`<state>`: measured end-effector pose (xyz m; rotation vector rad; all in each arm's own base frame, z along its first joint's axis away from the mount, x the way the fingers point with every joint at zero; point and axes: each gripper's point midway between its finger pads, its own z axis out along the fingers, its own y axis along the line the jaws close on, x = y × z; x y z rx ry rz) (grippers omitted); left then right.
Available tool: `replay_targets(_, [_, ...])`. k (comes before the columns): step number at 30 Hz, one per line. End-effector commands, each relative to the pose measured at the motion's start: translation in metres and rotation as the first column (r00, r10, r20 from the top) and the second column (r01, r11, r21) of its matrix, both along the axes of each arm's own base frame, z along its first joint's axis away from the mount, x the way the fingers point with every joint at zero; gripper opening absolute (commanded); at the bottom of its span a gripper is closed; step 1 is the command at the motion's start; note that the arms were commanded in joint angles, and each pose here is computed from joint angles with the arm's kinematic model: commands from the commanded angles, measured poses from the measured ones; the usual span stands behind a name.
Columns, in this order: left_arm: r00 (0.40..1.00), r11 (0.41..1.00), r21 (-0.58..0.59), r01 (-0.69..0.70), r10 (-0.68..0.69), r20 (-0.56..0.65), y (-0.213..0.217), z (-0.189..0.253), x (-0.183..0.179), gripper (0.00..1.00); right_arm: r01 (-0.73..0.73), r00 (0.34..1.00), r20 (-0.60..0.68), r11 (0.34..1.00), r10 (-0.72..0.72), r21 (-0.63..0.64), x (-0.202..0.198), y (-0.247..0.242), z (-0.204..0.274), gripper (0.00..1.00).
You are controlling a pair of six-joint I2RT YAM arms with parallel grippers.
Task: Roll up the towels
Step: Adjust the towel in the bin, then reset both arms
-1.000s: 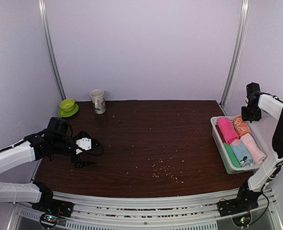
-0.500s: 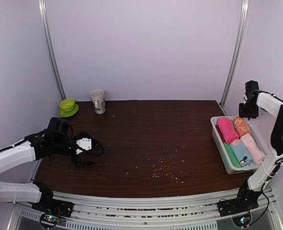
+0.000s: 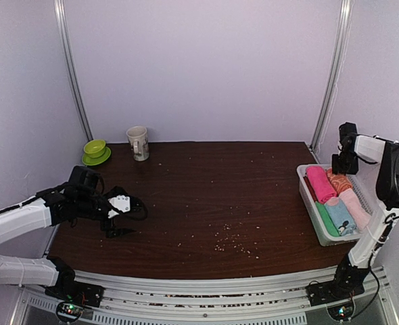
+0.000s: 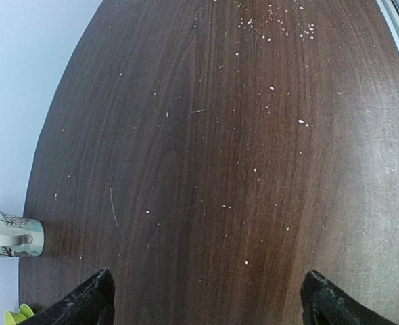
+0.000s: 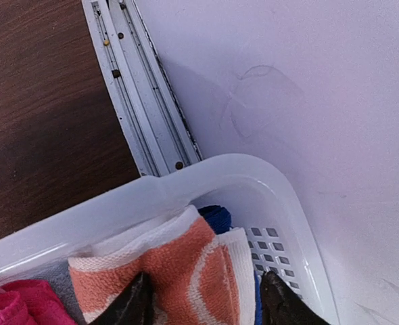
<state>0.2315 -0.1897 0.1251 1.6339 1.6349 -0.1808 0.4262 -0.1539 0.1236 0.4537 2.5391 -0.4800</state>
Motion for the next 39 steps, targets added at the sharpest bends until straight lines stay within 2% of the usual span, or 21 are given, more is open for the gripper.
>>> replay_targets(1, [0.999, 0.999, -0.005, -0.032, 0.032, 0.017, 0.002, 0.002, 0.006, 0.98, 0.015, 0.998, 0.06, 0.999, -0.013, -0.032, 0.0, -0.001, 0.039, 0.59])
replay_targets(6, [0.997, 0.998, -0.006, -0.07, 0.07, 0.038, 0.007, 0.009, 0.016, 0.98, -0.003, 0.989, 0.148, 0.999, 0.011, -0.054, 0.003, 0.011, 0.084, 0.82])
replay_targets(7, [0.996, 0.997, -0.013, -0.08, 0.08, 0.037, 0.008, 0.012, 0.019, 0.98, -0.011, 0.985, 0.17, 0.998, 0.021, -0.06, 0.003, 0.017, 0.094, 0.93])
replay_targets(8, [0.995, 0.996, -0.018, -0.091, 0.091, 0.034, 0.01, 0.015, 0.022, 0.98, -0.021, 0.982, 0.188, 0.998, 0.033, -0.065, 0.003, 0.022, 0.102, 0.99])
replay_targets(12, [0.984, 0.984, -0.048, -0.174, 0.175, 0.022, 0.022, 0.03, 0.042, 0.98, -0.102, 0.953, 0.279, 0.992, 0.119, -0.073, -0.001, 0.07, 0.139, 1.0])
replay_targets(15, [0.966, 0.962, -0.098, -0.256, 0.258, 0.005, 0.036, 0.046, 0.059, 0.98, -0.167, 0.901, 0.392, 0.982, 0.189, -0.088, -0.011, 0.117, 0.173, 1.0])
replay_targets(17, [0.953, 0.943, -0.14, -0.3, 0.302, -0.012, 0.045, 0.056, 0.067, 0.98, -0.242, 0.837, 0.496, 0.969, 0.229, -0.04, -0.022, 0.156, 0.194, 1.0])
replay_targets(20, [0.922, 0.904, -0.186, -0.384, 0.386, -0.027, 0.058, 0.068, 0.078, 0.98, -0.403, 0.718, 0.631, 0.914, 0.292, 0.036, -0.046, 0.212, 0.218, 1.0])
replay_targets(25, [0.897, 0.856, -0.273, -0.439, 0.434, -0.082, 0.073, 0.086, 0.077, 0.98, -0.573, 0.56, 0.742, 0.819, 0.368, 0.027, -0.099, 0.27, 0.232, 1.0])
replay_targets(30, [0.858, 0.785, -0.367, -0.499, 0.508, -0.079, 0.095, 0.11, 0.07, 0.98, -0.681, 0.498, 0.748, 0.731, 0.438, 0.026, -0.142, 0.289, 0.21, 1.0])
replay_targets(39, [0.816, 0.739, -0.386, -0.552, 0.575, -0.065, 0.121, 0.116, 0.054, 0.98, -0.684, 0.474, 0.791, 0.727, 0.386, 0.056, -0.185, 0.264, 0.173, 1.0])
